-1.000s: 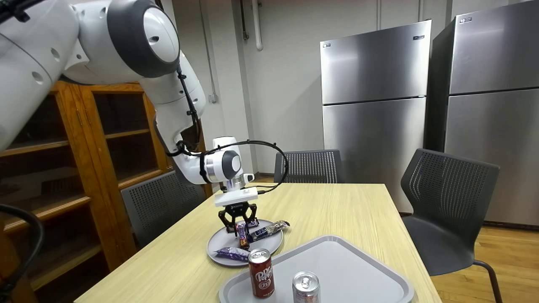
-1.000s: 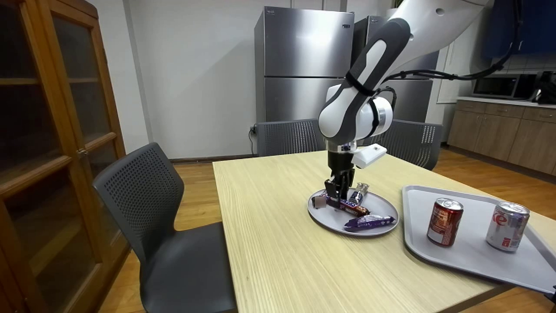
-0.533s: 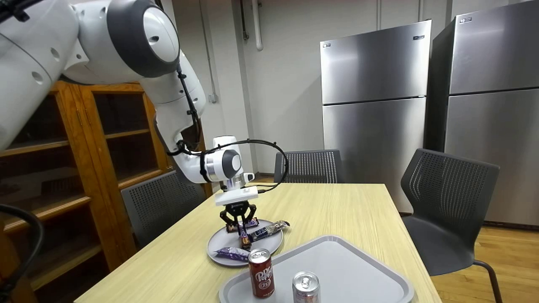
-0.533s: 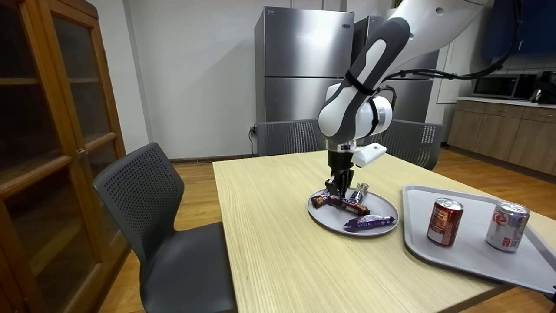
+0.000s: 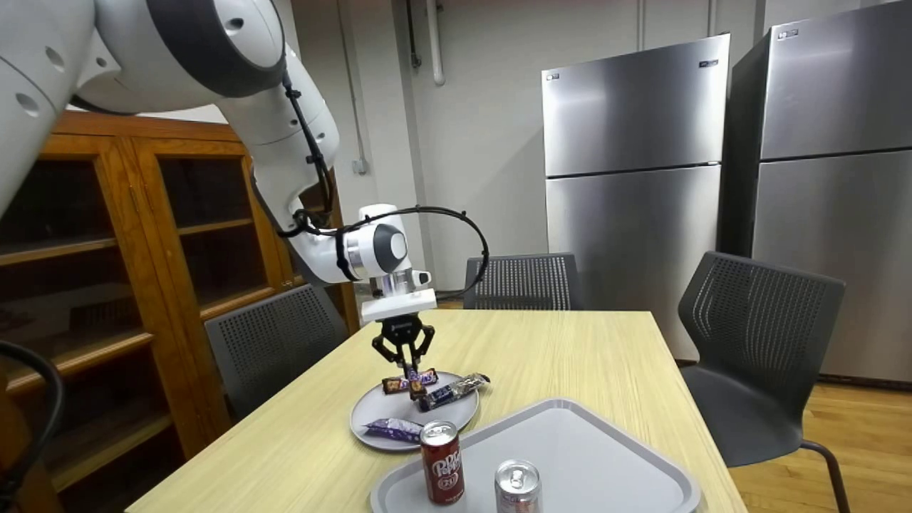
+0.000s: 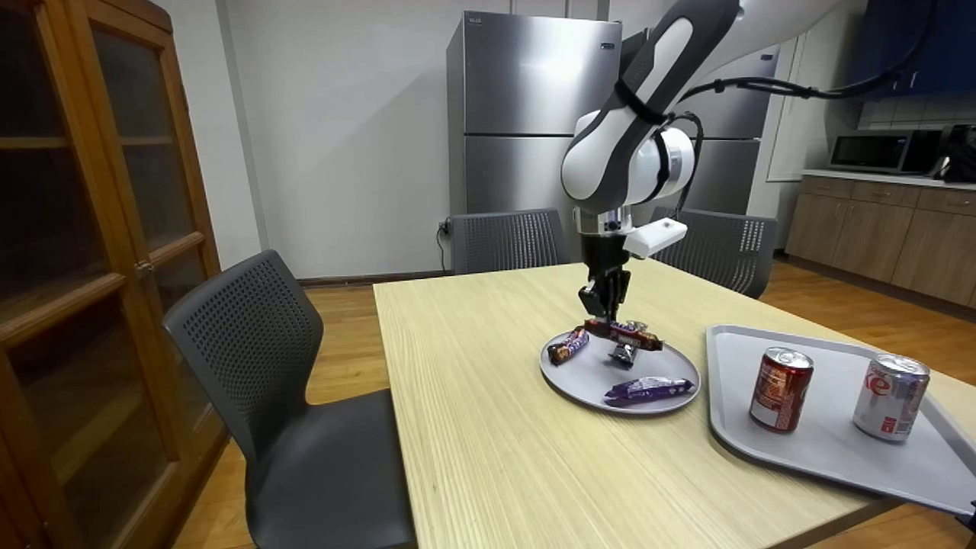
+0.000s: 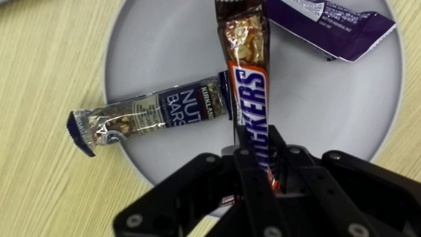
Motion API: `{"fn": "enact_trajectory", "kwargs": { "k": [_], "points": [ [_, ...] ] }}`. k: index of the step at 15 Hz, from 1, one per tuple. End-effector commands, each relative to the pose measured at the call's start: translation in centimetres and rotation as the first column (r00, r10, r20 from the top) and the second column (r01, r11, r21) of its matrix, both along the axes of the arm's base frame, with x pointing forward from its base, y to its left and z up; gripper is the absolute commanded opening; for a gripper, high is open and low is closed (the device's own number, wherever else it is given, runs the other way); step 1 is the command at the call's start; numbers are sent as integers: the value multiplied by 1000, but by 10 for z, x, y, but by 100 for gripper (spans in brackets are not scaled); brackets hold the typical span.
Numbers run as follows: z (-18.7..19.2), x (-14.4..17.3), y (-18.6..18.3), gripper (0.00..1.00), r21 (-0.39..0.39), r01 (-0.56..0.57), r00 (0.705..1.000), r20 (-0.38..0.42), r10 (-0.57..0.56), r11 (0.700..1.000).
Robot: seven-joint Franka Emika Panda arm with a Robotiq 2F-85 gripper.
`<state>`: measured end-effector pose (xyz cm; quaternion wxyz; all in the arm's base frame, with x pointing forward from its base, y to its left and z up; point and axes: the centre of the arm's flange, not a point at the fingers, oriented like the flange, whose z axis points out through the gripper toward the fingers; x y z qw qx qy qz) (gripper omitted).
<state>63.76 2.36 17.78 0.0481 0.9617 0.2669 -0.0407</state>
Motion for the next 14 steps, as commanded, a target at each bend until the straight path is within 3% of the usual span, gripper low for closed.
{"fn": "enact_trajectory", "kwargs": {
  "k": [1, 7, 14],
  "points": [
    [37, -19, 7, 4, -35, -7, 1000, -9, 7, 999],
    [46, -44, 32, 4, -32, -25, 1000, -17, 24, 999],
    [41, -84, 100, 4, -6, -79, 996, -45, 78, 997]
  ]
}}
